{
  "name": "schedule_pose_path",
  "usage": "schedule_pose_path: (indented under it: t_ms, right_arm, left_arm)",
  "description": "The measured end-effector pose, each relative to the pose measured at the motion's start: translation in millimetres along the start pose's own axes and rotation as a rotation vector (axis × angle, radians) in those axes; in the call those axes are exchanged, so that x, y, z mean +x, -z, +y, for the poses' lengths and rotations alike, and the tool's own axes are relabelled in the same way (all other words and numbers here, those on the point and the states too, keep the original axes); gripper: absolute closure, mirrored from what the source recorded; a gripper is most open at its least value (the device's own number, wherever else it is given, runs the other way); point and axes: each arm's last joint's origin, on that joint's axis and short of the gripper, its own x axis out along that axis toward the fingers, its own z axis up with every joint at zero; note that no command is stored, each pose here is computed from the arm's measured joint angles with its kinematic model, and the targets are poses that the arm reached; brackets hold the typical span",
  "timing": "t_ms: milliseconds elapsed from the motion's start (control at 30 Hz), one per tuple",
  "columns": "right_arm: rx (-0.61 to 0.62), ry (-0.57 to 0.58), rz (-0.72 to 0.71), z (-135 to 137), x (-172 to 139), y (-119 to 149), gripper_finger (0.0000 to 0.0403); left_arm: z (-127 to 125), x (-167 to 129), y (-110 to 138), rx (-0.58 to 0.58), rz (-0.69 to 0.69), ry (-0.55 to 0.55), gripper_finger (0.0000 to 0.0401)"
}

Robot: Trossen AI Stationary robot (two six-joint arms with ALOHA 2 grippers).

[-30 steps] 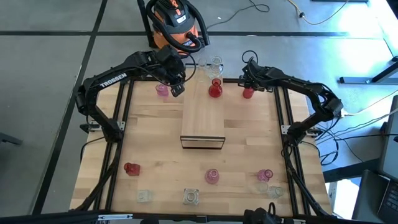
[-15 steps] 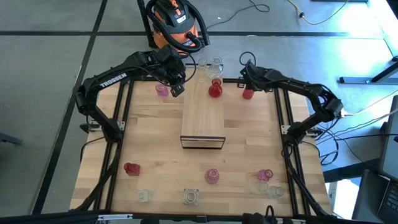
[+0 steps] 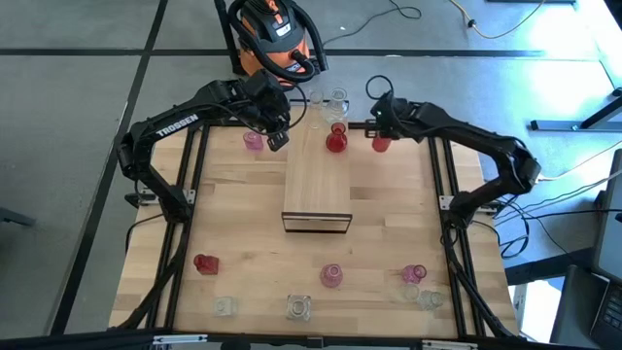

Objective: Sort vases onto shelf
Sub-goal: Put the red vase on the shelf aligned with the other red vase

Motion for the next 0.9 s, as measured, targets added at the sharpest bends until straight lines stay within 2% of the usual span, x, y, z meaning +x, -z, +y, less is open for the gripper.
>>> schedule_pose_path:
  t_ms: [200, 367, 533, 667, 900]
  right_arm:
    - [-0.040, -0.063, -0.091, 14, -49, -9, 0.0330]
    - [-0.063, -0.131, -0.120, 20, -75, -17, 0.0333]
    - [-0.084, -0.164, -0.084, 22, -83, -15, 0.0333]
    - [-0.121, -0.189, -0.075, 29, -86, -7, 0.0332]
    - [-0.145, -0.211, -0.052, 42, -81, 1, 0.0332]
  left_arm:
    - [0, 17, 11, -0.005, 0.057, 0.004, 0.0365]
    - [-2, 35, 23, -0.043, 0.091, 0.087, 0.0365]
    - [-3, 45, 30, -0.071, 0.104, 0.119, 0.0365]
    - [-5, 47, 27, -0.061, 0.068, 0.128, 0.0365]
    - [-10, 46, 20, -0.068, -0.005, 0.215, 0.0365]
